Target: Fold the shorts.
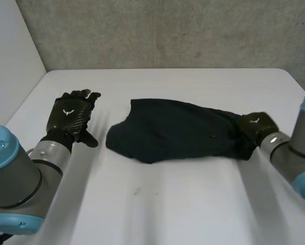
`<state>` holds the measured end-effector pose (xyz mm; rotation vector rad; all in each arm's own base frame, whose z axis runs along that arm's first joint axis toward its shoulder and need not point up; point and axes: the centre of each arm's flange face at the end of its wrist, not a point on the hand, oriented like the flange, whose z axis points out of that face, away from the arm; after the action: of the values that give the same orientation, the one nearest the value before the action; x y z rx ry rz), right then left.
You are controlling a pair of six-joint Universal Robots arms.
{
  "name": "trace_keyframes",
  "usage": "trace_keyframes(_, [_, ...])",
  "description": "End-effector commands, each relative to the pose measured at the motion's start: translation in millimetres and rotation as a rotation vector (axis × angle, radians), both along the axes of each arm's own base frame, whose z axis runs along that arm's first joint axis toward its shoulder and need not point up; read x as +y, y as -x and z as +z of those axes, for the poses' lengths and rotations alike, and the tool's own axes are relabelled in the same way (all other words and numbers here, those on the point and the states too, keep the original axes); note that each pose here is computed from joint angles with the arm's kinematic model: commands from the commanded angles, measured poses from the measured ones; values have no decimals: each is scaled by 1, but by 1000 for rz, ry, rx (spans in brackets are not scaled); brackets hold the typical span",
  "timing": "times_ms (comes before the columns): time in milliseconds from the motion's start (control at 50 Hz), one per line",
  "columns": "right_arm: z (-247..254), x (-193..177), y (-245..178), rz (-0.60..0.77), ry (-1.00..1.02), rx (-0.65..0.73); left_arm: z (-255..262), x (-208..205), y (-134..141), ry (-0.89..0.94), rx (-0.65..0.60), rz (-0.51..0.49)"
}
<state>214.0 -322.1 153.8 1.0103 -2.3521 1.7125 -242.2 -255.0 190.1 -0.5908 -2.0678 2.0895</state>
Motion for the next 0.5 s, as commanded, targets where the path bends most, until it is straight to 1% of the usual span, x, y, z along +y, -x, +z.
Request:
trace_keyframes(20, [41, -5, 15, 50, 145, 299, 9, 2, -1, 27, 13, 0])
trace_keyframes(80, [58, -15, 13, 40, 223, 415, 9, 2, -2, 27, 13, 2])
trace_keyframes(120, [64, -17, 9, 42, 252, 437, 9, 2, -2, 27, 13, 2])
trace_keyframes(160, [76, -12, -16, 103, 319, 440, 9, 2, -2, 26, 15, 2])
trace_keyframes(180, [78, -8, -29, 140, 342, 433, 9, 2, -2, 26, 15, 2])
trace_keyframes(200, [78, 1, -54, 217, 374, 417, 8, 3, -2, 23, 14, 2])
trace_keyframes(260, [74, 16, -93, 341, 417, 389, 9, 3, -2, 26, 15, 3])
trace_keyframes(280, [70, 29, -117, 433, 441, 376, 10, 3, -2, 27, 15, 2])
trace_keyframes(340, [60, 54, -152, 585, 471, 350, 9, 4, -2, 27, 15, 3])
trace_keyframes(360, [51, 68, -167, 678, 474, 335, 10, 4, -2, 30, 16, 3])
trace_keyframes(400, [40, 80, -178, 754, 462, 316, 10, 4, -2, 30, 16, 3])
trace_keyframes(420, [27, 91, -186, 826, 441, 298, 11, 4, -2, 32, 17, 3])
trace_keyframes(500, [11, 106, -193, 909, 393, 267, 10, 4, -3, 29, 16, 3])
